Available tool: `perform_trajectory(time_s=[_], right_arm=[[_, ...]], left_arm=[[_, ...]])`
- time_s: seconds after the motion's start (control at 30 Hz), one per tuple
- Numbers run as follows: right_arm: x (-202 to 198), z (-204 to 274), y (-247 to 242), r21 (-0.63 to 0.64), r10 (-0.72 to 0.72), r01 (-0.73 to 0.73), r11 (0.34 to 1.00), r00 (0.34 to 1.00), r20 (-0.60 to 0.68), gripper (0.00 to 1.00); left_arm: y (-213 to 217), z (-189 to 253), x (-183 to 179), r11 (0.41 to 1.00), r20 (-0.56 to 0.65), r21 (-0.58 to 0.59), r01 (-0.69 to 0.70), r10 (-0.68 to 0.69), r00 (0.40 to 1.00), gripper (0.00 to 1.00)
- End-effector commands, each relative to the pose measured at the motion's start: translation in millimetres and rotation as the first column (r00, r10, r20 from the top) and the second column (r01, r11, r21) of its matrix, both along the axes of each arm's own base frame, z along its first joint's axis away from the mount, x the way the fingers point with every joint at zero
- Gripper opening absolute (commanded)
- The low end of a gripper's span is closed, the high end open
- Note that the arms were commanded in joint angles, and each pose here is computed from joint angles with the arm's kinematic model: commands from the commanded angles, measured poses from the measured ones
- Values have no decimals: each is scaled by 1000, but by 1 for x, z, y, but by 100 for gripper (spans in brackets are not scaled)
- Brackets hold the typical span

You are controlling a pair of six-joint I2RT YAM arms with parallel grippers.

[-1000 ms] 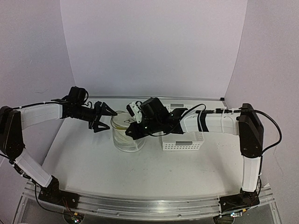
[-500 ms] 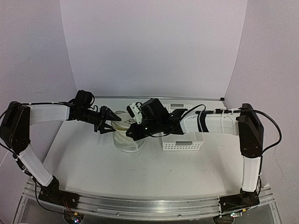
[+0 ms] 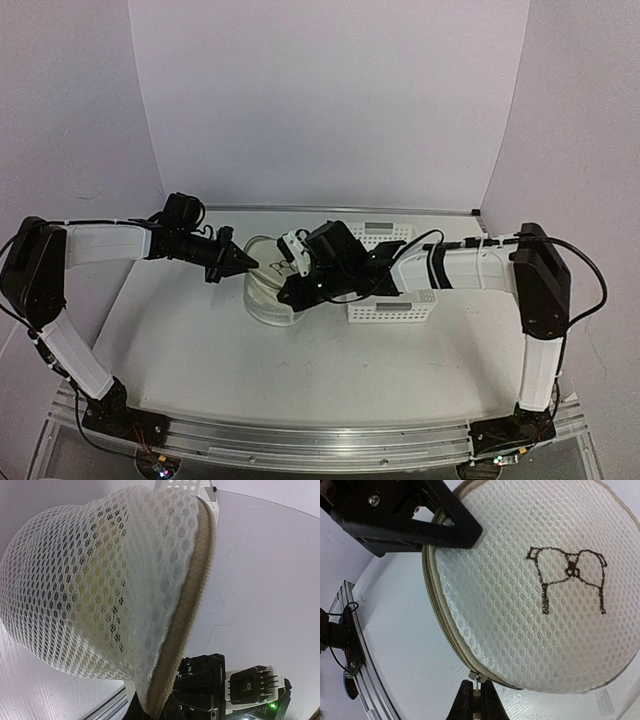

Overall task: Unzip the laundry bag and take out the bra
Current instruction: Unzip the zipper of the laundry bag, then open the lid of the laundry bag.

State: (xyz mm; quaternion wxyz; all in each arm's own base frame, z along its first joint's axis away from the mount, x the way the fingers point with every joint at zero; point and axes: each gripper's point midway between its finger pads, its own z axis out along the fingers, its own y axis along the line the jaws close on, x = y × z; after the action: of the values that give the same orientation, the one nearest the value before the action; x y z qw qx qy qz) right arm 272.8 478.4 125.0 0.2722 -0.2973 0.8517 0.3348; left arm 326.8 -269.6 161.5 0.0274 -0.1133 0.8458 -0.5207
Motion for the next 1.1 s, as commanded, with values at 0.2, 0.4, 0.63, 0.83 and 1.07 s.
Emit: perform_trajectory(time_s=[0.2,0.4,0.63,0.83,1.07], right_arm=[[1,19,-35,-19,-71,74,997,992,106,0],[-1,11,-41,-37,-83,87,995,992,98,0],[-4,23,-36,-7,-58,59,998,993,100,21],[-12,49,-43,22,-23,20,1000,989,145,45],[-11,68,-73,-29,-53,62,998,972,228,66]], left_arm=[[-2,12,4,1000,57,-22,7,-5,998,0],[-1,13,2,1000,68,-21,10,-9,998,0],[0,12,1,1000,86,-15,21,-19,996,0],[-1,6,-4,998,111,-9,59,-58,992,0],[-2,4,-12,992,158,-14,126,-122,980,0]])
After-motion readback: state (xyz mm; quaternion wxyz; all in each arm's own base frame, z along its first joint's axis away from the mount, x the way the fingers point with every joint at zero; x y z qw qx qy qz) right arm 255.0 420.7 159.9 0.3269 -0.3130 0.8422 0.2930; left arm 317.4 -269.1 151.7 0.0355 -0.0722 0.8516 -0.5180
